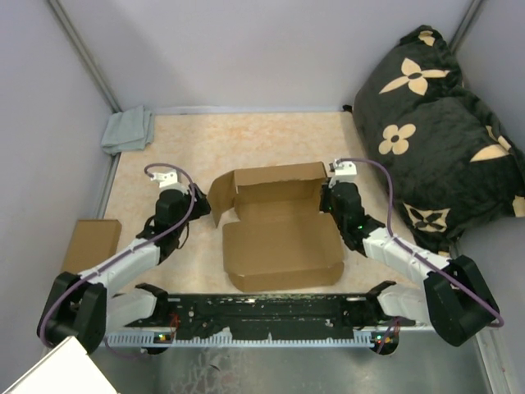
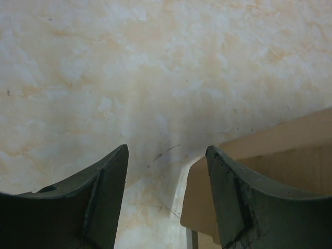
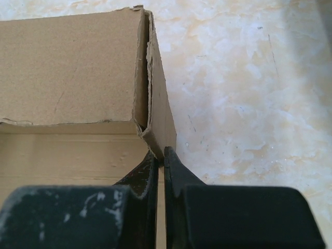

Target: Fold the paper box

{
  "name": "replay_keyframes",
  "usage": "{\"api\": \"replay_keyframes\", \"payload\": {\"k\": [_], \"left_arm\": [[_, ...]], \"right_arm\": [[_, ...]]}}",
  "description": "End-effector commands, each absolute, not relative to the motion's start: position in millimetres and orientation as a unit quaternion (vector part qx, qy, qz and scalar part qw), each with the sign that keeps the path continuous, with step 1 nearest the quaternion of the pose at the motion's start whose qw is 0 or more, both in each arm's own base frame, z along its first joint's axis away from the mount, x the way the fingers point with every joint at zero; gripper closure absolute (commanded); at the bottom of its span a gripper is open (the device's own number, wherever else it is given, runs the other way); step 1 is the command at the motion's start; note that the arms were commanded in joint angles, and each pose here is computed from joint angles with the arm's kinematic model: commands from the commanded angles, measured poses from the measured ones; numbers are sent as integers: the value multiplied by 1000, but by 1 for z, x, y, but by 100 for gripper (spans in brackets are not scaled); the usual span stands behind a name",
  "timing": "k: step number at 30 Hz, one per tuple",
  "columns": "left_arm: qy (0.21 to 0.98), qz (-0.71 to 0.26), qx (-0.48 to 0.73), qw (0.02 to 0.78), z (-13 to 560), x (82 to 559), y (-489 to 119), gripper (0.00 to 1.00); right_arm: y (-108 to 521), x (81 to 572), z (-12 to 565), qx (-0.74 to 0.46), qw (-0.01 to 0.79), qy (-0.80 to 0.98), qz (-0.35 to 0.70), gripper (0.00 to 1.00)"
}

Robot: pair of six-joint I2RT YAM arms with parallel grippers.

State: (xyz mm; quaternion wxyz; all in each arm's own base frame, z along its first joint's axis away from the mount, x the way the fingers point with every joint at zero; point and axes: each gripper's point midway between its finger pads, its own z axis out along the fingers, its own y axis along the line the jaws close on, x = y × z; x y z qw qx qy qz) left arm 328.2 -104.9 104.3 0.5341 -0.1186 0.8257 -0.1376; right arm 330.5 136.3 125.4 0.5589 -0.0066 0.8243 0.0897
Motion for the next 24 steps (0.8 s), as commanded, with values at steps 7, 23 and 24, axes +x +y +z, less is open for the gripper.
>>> {"api": "replay_keyframes", "payload": {"k": [7, 23, 24], "left_arm": [[750, -265, -9, 606, 142, 310, -145, 30], [757, -309, 73, 571, 136, 302, -192, 32], [759, -297, 70, 575, 135, 304, -194, 32]], "right_arm": [[146, 328, 124, -27, 532, 840, 105, 100], [161, 324, 138, -52, 534, 831, 146, 100], [162, 322, 139, -54, 535, 829, 152, 100]]}}
